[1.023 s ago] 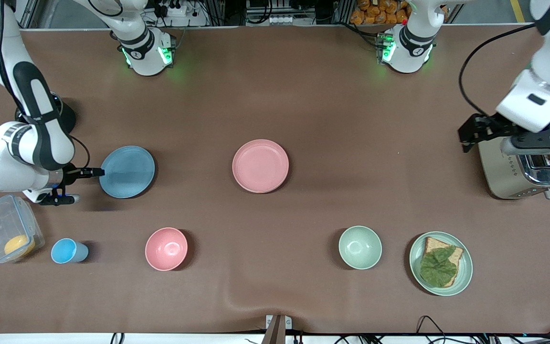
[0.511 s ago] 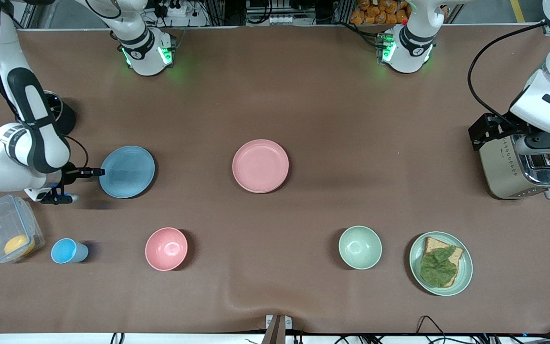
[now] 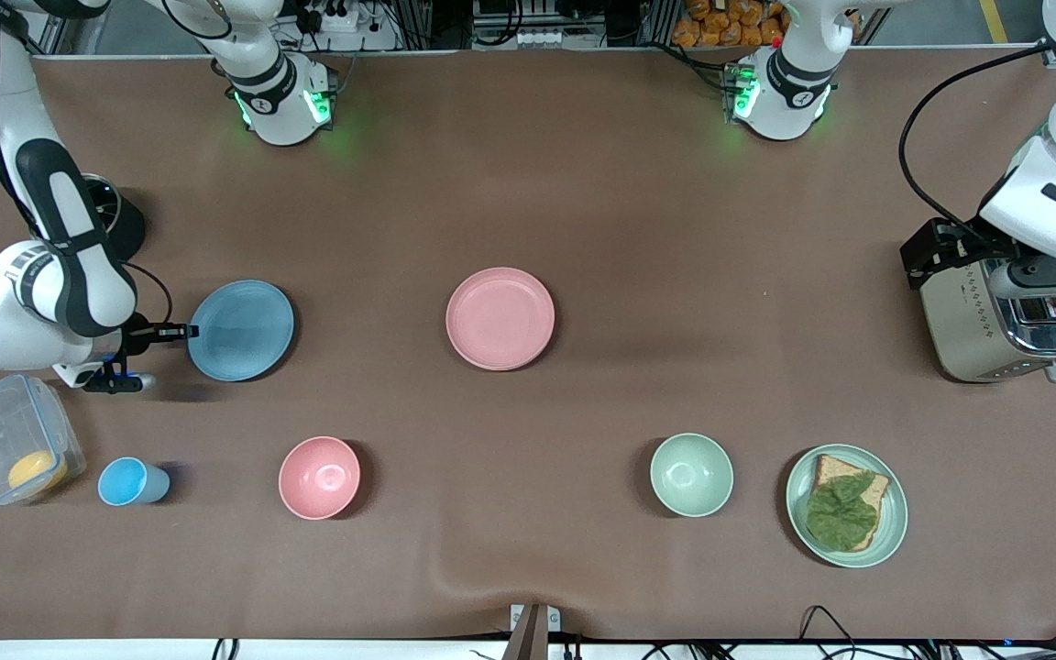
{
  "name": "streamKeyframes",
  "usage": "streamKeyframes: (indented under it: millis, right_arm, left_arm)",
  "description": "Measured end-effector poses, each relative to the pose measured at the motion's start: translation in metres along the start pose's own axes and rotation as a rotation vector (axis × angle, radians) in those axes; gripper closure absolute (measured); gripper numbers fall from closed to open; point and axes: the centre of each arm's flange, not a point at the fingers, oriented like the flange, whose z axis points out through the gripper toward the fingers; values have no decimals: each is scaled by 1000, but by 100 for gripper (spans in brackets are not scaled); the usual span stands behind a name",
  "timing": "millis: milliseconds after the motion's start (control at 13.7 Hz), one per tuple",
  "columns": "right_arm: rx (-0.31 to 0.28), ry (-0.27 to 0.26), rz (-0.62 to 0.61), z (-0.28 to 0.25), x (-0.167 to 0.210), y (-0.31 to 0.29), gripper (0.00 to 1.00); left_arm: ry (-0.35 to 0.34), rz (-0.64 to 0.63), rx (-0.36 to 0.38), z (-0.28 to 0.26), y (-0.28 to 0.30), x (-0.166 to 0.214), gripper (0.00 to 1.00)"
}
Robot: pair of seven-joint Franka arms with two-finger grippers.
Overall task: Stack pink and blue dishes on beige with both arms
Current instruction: 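Grasp the blue plate's rim while the left gripper returns to rest, then lift the blue plate and carry it onto the pink plate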
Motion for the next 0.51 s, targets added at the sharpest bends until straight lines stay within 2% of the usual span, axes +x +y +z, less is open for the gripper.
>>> streamKeyframes:
  millis: [219, 365, 511]
  right_arm:
    - [14, -31, -5, -7, 0, -3, 97]
    - [38, -86, -15, -18, -2, -9, 97]
    - [54, -117, -31, -38, 1, -17, 97]
  left_arm:
    - [0, 0, 0, 0, 0, 0, 0]
    - [0, 1, 0, 0, 1, 0, 0]
    - [-1, 1, 0, 0, 1, 0, 0]
